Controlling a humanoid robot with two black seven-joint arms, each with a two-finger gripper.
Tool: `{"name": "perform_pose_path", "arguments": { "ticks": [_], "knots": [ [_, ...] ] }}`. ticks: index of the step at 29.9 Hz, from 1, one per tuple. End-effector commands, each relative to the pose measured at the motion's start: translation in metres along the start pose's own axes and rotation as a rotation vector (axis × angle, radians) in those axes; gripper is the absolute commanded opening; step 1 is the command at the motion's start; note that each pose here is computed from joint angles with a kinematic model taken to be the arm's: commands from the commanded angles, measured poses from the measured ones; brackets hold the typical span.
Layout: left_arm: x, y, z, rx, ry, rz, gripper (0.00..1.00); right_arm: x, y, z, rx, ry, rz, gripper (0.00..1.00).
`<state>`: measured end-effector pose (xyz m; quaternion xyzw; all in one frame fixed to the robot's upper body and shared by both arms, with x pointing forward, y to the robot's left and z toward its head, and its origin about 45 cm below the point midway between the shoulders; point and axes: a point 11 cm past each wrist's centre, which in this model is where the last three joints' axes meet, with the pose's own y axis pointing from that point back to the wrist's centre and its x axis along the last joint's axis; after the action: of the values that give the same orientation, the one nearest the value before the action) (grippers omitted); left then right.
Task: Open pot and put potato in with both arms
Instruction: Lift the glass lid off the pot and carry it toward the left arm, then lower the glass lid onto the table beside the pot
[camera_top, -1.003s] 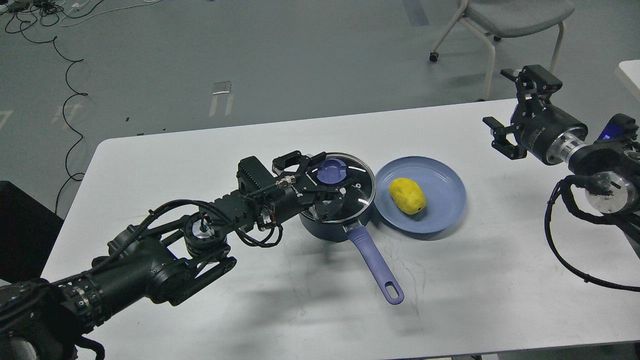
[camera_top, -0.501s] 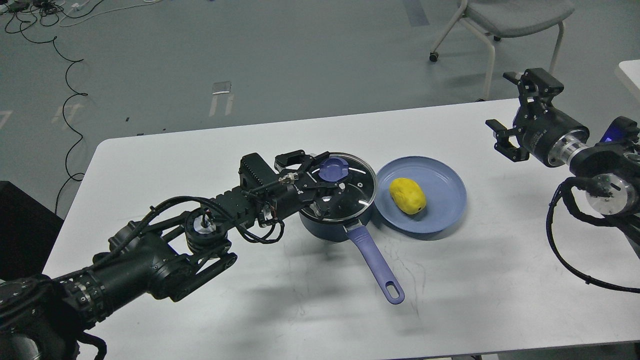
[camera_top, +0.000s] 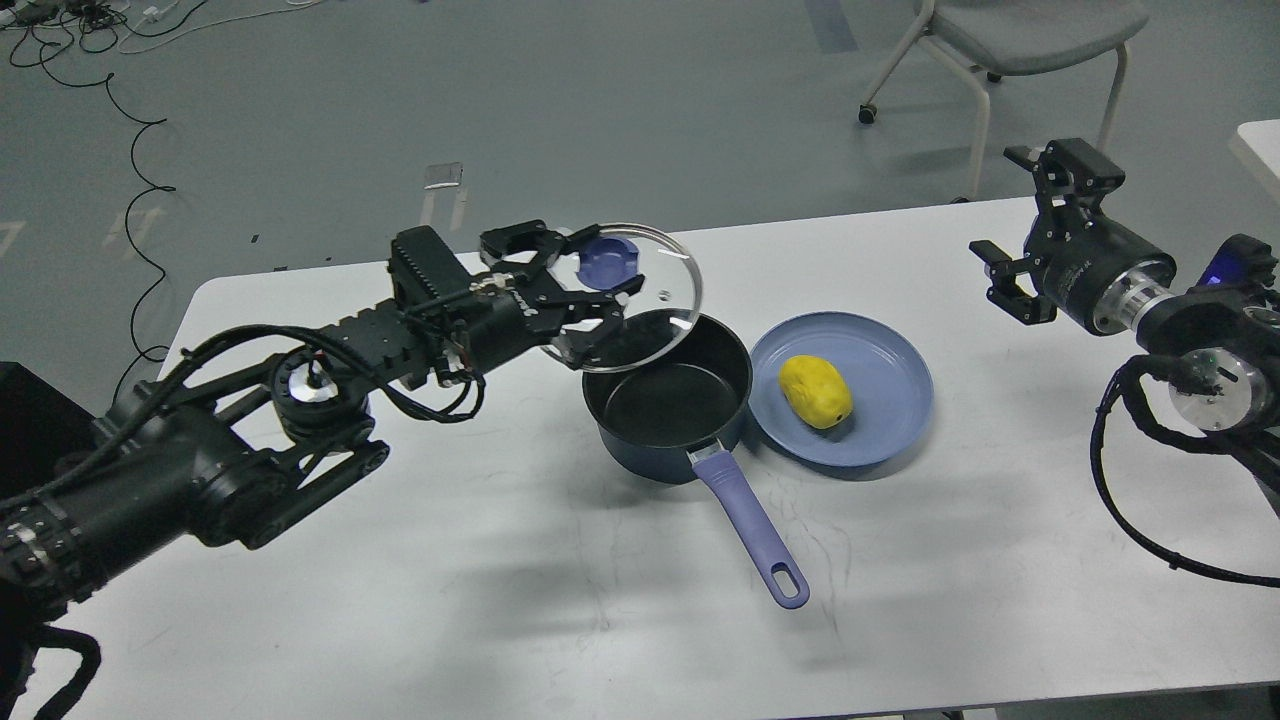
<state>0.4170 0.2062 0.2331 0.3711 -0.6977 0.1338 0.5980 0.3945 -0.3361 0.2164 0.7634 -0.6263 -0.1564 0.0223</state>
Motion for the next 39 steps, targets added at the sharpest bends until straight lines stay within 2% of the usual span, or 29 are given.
{"name": "perform_pose_path", "arguments": {
  "ticks": [1, 9, 21, 35, 37, 39],
  "knots": [
    [-0.019, 0.042, -0.035, 0.085, -0.031, -0.031, 0.54, 0.004, 0.0, 0.002, -0.006, 0.004, 0.011, 1.0],
    [-0.086, 0.103, -0.032, 0.136, 0.02, -0.099, 0.53, 0.007, 0.001, 0.013, -0.037, 0.017, 0.018, 1.0],
    [-0.144, 0.118, -0.005, 0.175, 0.126, -0.159, 0.53, 0.006, 0.002, 0.015, -0.042, 0.021, 0.016, 1.0],
    [-0.166, 0.129, 0.001, 0.204, 0.193, -0.185, 0.54, 0.006, 0.002, 0.016, -0.043, 0.022, 0.014, 1.0],
    [-0.167, 0.13, 0.0, 0.218, 0.213, -0.179, 0.63, 0.006, 0.002, 0.016, -0.043, 0.022, 0.016, 1.0],
    [-0.168, 0.129, 0.0, 0.245, 0.277, -0.162, 0.66, 0.006, 0.002, 0.016, -0.043, 0.022, 0.016, 1.0]
  ]
}}
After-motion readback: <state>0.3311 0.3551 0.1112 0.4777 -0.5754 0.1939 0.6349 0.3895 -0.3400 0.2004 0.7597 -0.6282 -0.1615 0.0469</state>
